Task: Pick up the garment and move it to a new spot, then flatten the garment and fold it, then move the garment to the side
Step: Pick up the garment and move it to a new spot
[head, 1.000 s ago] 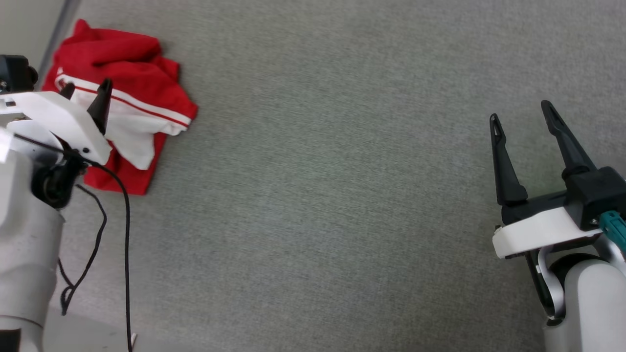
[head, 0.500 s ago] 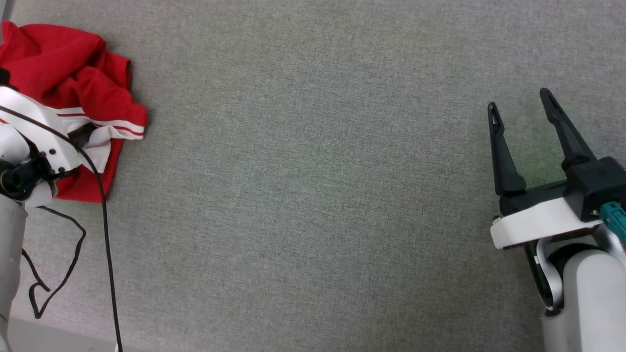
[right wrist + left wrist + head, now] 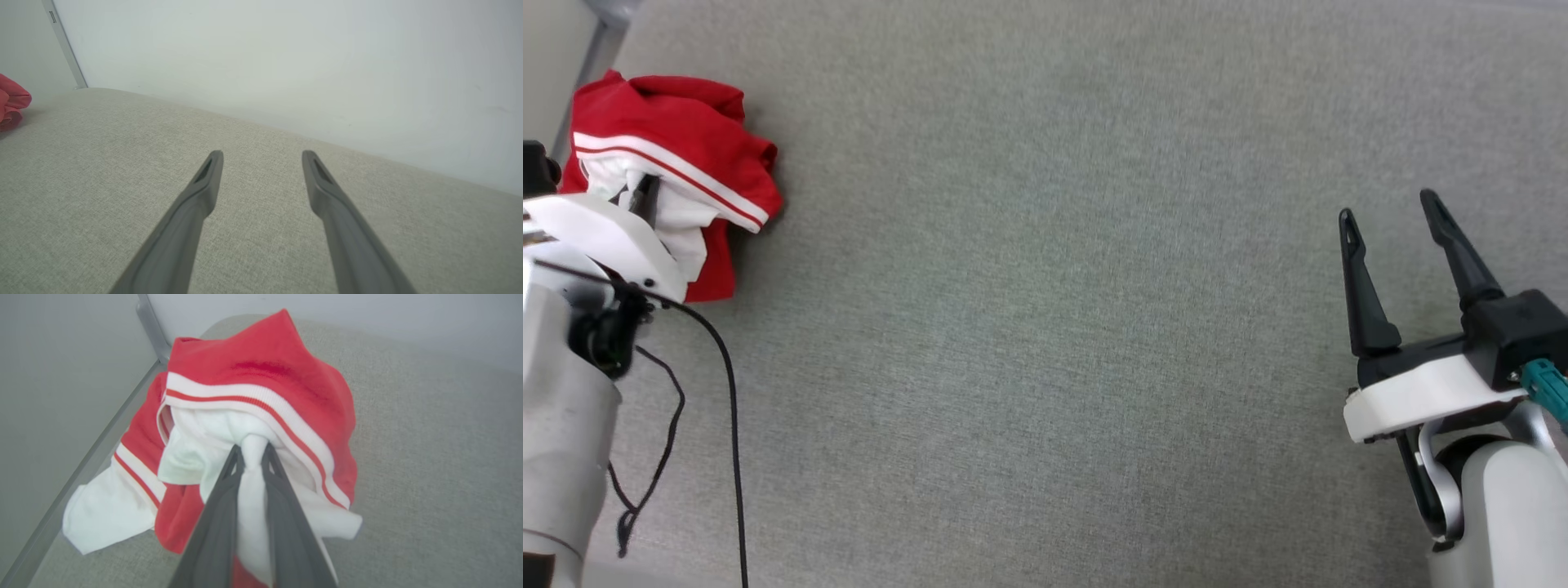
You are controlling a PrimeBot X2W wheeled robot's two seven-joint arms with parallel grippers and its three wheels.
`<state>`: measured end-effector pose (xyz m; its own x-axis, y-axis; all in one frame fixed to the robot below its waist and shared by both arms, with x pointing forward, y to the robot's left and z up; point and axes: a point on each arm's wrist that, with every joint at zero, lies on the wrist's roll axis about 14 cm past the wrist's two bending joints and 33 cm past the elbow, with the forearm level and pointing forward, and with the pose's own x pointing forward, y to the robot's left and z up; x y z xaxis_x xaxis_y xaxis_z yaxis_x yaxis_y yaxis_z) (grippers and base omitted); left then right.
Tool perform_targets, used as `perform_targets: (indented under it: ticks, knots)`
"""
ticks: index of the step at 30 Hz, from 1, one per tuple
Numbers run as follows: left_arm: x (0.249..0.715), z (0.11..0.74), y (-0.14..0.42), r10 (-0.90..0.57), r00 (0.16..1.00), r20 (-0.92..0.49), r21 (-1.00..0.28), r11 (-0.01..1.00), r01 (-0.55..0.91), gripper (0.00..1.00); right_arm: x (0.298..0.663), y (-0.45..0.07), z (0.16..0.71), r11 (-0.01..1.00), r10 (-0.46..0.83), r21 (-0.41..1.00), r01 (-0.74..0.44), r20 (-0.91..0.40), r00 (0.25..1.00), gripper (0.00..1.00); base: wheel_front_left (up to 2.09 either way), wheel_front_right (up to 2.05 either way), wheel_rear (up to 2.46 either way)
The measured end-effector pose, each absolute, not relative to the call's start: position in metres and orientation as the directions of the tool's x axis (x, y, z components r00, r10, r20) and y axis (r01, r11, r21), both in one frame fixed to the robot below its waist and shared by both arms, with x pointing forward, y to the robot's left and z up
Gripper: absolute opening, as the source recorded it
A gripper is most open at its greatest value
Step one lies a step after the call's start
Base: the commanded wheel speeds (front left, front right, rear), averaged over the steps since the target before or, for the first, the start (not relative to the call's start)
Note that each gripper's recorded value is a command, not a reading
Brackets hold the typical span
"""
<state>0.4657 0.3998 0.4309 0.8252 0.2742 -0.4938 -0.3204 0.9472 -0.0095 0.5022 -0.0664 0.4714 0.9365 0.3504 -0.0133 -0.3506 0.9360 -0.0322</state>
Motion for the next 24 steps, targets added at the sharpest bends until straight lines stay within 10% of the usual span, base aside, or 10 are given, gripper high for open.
perform_targets:
  ticks: [24]
  knots:
    - [0.465,0.638,0.277,0.059,0.949,0.31,-0.041,0.998,-0.049,0.0,0.424,-0.128,0.537,0.977,0.211,-0.016,-0.211,0.081,0.974,1.0,0.0,0.0,0.0]
